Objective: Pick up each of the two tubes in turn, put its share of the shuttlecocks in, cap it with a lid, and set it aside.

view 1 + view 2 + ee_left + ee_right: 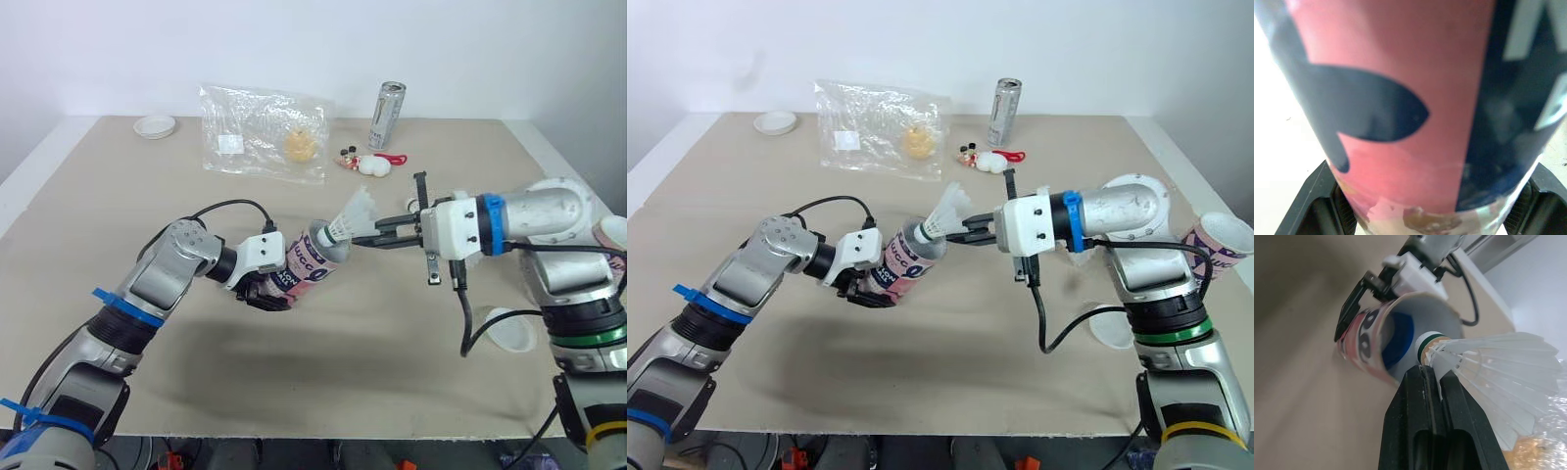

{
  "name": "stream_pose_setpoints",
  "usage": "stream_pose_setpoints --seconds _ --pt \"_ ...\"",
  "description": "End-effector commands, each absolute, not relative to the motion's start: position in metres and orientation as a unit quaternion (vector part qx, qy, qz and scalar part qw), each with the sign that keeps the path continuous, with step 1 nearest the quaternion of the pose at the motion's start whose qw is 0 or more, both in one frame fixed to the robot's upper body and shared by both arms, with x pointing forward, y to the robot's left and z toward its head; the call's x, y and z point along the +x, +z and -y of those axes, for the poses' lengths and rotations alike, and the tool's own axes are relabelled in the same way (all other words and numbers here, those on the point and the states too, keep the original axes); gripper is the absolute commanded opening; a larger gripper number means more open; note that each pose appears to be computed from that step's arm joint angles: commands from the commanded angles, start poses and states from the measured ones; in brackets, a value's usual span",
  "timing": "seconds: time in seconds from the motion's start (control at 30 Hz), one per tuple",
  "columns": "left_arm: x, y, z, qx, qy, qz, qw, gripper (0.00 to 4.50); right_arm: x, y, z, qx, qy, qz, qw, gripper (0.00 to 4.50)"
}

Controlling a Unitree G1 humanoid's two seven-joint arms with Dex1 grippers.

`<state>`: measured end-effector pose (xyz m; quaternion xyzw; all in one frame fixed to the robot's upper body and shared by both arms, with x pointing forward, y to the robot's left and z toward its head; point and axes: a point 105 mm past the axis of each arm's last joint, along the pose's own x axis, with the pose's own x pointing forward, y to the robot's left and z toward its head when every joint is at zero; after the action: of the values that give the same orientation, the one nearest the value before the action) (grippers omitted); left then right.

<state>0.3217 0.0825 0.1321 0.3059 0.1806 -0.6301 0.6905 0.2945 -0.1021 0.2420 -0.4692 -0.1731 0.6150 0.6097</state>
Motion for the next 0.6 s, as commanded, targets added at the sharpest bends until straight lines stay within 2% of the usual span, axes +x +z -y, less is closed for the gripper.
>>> stream_pose_setpoints --seconds 0.03,0.13,0.17,0.2,0.27,0.33,0.37,0.47,0.5,0.6 --pt "0.317 0.135 -0.077 0.308 -0.639 -0.174 0.683 3.09 0.294 0.249 0.099 -0.484 0.612 0.189 0.596 0.34" --pt "0.316 0.134 -0.077 0.306 -0.639 -0.176 0.683 3.09 0.293 0.252 0.098 -0.477 0.617 0.193 0.595 1.20" --pt "0.316 0.134 -0.077 0.303 -0.639 -0.176 0.684 3.09 0.293 0.254 0.097 -0.475 0.617 0.197 0.596 1.81" --pt "0.315 0.134 -0.077 0.302 -0.639 -0.176 0.685 3.09 0.292 0.256 0.098 -0.471 0.618 0.198 0.597 2.11" --pt "0.315 0.133 -0.077 0.302 -0.639 -0.177 0.685 3.09 0.289 0.261 0.100 -0.455 0.619 0.201 0.608 3.04" --pt "0.315 0.133 -0.077 0.302 -0.638 -0.178 0.686 3.09 0.288 0.270 0.104 -0.408 0.617 0.202 0.642 4.11" --pt "0.315 0.132 -0.077 0.303 -0.637 -0.178 0.686 3.09 0.289 0.275 0.108 -0.382 0.611 0.198 0.664 4.44" --pt "0.315 0.132 -0.079 0.305 -0.635 -0.180 0.687 3.09 0.302 0.283 0.138 -0.242 0.560 0.148 0.779 4.44" --pt "0.315 0.132 -0.080 0.306 -0.635 -0.180 0.687 3.09 0.306 0.283 0.146 -0.212 0.542 0.135 0.802 4.44" --pt "0.316 0.131 -0.080 0.307 -0.634 -0.181 0.686 3.09 0.323 0.265 0.187 -0.126 0.418 0.099 0.894 4.44"
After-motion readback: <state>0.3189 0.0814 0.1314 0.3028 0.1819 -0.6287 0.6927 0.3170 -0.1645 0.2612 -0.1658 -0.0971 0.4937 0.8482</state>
